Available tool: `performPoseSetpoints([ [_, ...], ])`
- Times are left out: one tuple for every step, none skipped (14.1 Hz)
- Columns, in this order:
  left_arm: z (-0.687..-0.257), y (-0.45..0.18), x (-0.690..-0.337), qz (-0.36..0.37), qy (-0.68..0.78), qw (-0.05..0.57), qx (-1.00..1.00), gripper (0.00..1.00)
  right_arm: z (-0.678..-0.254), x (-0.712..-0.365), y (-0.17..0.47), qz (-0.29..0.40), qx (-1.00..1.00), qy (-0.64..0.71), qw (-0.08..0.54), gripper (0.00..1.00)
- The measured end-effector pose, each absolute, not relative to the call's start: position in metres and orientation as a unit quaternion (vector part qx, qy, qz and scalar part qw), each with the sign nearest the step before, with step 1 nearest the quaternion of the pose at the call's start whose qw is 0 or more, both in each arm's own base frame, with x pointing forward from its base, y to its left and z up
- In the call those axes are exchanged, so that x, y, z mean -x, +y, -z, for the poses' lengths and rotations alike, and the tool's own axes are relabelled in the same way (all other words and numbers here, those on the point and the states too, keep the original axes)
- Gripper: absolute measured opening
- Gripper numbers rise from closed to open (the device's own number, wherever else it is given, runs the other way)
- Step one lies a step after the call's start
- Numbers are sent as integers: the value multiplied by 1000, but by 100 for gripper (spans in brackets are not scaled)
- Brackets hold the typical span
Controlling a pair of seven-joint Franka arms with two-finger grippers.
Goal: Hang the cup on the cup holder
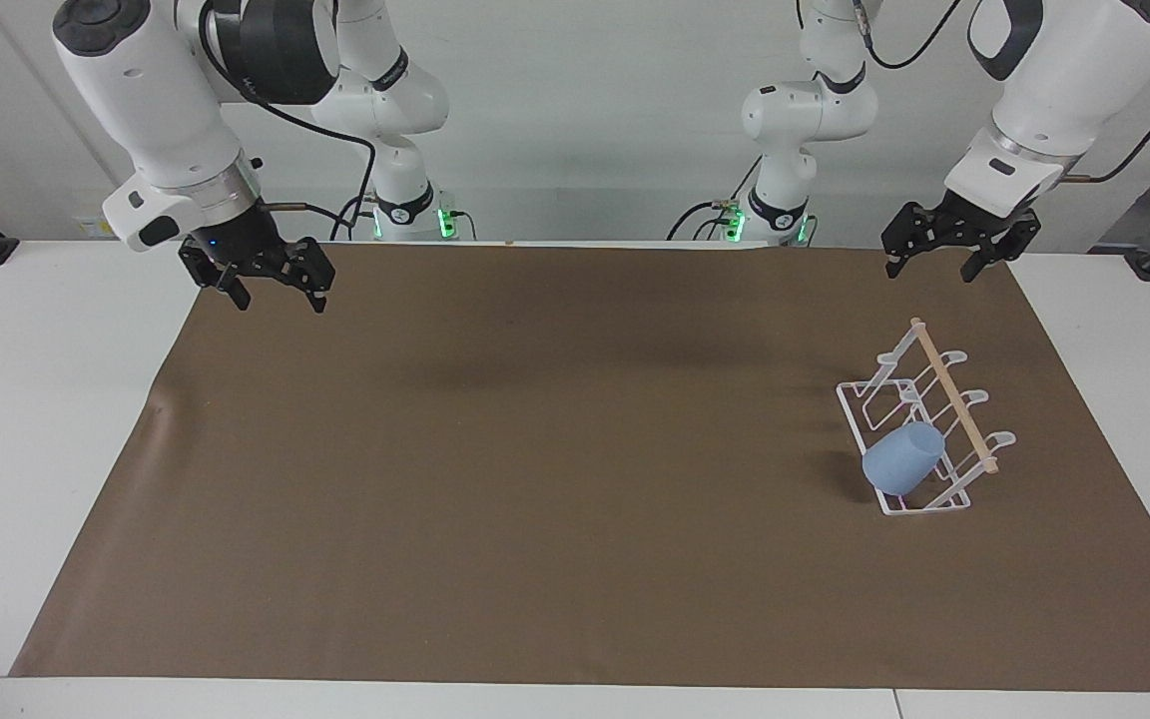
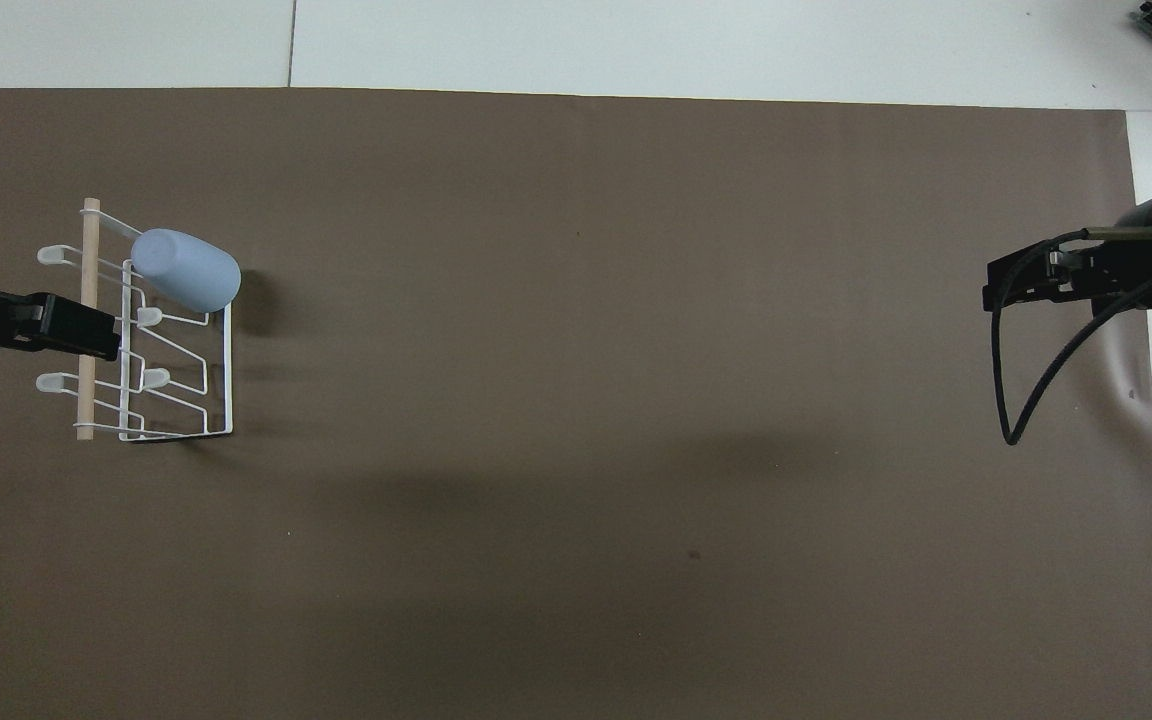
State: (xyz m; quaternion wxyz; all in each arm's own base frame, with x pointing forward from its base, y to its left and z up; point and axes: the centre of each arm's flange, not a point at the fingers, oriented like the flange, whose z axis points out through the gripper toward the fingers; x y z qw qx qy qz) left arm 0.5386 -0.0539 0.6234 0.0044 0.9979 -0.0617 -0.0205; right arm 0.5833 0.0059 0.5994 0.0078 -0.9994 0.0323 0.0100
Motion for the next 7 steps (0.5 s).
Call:
performPoseSetpoints([
  [-623, -54, -539, 21, -62, 4, -998, 100, -599, -583, 6, -10, 999, 32, 8, 100],
  [-622, -54, -538, 22, -62, 4, -998, 100, -599, -583, 6, -10, 999, 32, 8, 100],
  [-621, -54, -538, 23, -62, 4, -998, 100, -599, -583, 6, -10, 999, 32, 8, 100],
  [-621, -54, -538, 23, -62, 4, -998, 100, -599, -583, 6, -10, 999, 32, 8, 100],
  [-621, -54, -538, 23, -62, 4, -998, 100, -599, -583, 6, -10, 999, 32, 8, 100],
  [-621, -54, -538, 23, -62, 4, -998, 100, -599, -583, 6, -10, 999, 32, 8, 100],
  [-621, -54, -538, 23, -62, 4, -998, 100, -599, -583, 6, -10, 999, 32, 8, 100],
])
